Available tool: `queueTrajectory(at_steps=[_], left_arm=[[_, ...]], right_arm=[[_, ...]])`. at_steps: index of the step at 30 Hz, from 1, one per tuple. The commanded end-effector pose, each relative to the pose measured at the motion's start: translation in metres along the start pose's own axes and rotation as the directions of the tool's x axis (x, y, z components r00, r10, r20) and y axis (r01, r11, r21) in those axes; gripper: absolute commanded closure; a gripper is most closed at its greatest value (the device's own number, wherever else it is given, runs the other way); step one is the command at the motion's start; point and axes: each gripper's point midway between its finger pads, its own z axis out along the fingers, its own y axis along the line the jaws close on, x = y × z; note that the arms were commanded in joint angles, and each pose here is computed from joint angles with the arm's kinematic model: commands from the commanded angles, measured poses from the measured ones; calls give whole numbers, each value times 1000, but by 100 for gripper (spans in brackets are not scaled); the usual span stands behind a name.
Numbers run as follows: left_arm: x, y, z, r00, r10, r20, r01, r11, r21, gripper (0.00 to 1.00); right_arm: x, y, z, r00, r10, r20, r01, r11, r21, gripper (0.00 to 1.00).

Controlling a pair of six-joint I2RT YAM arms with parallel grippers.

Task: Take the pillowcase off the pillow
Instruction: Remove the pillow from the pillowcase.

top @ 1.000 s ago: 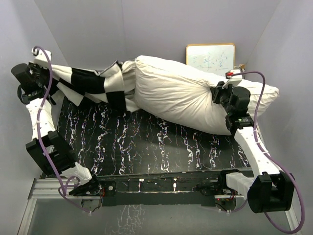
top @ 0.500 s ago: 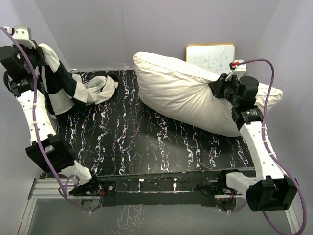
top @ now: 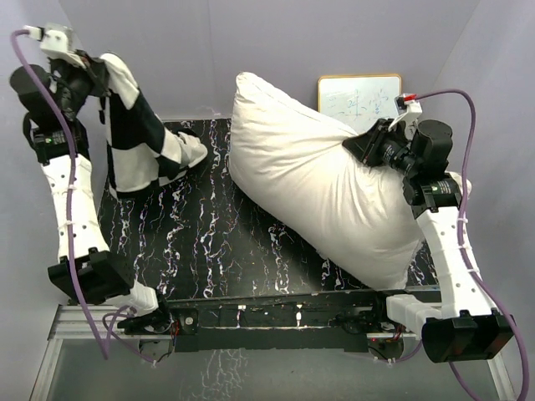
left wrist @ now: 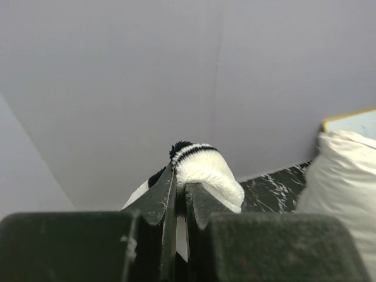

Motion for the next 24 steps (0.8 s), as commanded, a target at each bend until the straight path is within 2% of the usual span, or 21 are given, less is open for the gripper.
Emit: queueTrajectory(at_steps=[1,3,4,6,7,9,10,14,18,19,21,24], left_arm=[[35,-41,6,997,47,-54,-44,998,54,100],[90,-56,12,986,54,-156,-41,995,85,100],[116,-68,12,977,54,-205,-29,992,122,88],[163,-93,9,953,38,-301,26,978,207,43],[182,-104,6,938,33,-346,54,969,240,27],[206,-121,4,915,34,-403,87,957,277,14],[212,-126,4,906,42,-422,93,951,294,5],[214,-127,7,876,101,-472,72,940,335,3],[209,-108,5,822,247,-512,-56,932,358,3],[205,-101,6,810,274,-518,-93,933,348,3],[199,-87,6,790,308,-530,-158,938,309,3],[206,-86,-4,783,312,-538,-165,938,303,3]], right_arm=[[-78,30,0,973,-66,221,83,994,-67,92],[-44,-6,29,993,-35,111,36,999,-3,92],[-23,-22,42,998,-22,52,21,1000,15,92],[19,-46,61,999,-4,-35,6,998,59,92],[40,-56,68,997,-9,-76,15,997,81,91],[75,-70,78,988,-30,-151,50,990,132,82],[85,-76,81,983,-42,-178,71,985,159,73],[82,-93,83,977,-94,-193,145,953,266,46],[24,-92,69,977,-199,-70,211,908,363,6],[10,-91,64,973,-229,-40,227,895,385,2],[-18,-93,49,960,-281,13,244,854,461,2],[-48,-98,21,936,-344,73,243,783,573,2]])
